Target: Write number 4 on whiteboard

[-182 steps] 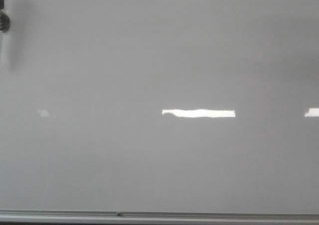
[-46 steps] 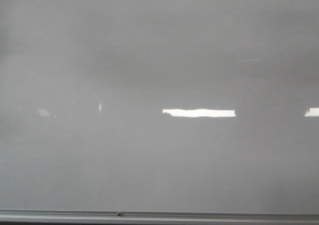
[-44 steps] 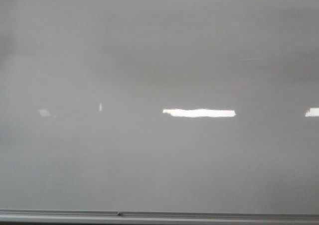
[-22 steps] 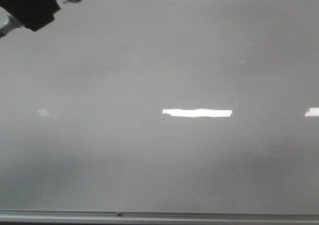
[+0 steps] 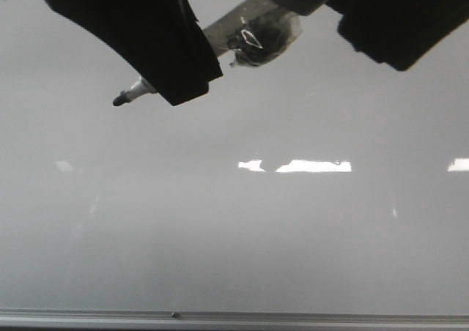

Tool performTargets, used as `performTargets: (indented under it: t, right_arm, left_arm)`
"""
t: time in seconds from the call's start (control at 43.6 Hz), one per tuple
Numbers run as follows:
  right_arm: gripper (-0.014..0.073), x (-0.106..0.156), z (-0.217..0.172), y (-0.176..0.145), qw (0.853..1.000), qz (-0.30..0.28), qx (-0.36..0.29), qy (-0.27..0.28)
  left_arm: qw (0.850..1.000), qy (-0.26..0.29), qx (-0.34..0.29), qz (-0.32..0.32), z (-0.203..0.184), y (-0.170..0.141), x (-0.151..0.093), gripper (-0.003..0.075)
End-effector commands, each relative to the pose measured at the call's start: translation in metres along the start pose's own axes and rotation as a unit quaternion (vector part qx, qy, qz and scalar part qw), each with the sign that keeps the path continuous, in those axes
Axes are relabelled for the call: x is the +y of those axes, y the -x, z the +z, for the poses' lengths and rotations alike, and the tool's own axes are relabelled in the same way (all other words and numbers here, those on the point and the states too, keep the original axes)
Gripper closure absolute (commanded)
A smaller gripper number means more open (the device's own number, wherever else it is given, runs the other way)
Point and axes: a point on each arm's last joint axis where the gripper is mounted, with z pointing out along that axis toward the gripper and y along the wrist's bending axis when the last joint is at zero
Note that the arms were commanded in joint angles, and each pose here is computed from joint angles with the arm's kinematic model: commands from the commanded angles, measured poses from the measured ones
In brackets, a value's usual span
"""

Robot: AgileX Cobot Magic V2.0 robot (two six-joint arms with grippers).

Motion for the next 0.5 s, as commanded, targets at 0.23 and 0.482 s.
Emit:
performTargets:
  t: [0.23,0.482]
  right_arm:
    - [-0.0045,-0.0010,-0.0099,0.0216,0.996,-0.004,-0.079,-0.032]
    - [0.0101,0.0001,-0.0098,0.0214,0.997,-0.002,-0.078,-0.025]
  left_arm:
    - [0.998,0.031,-0.047,0.027,-0.0192,0.0102,0.0024,0.0741]
    - [0.997,0.037,-0.055,0.034,-0.0194,0.0116,0.0034,0.0741]
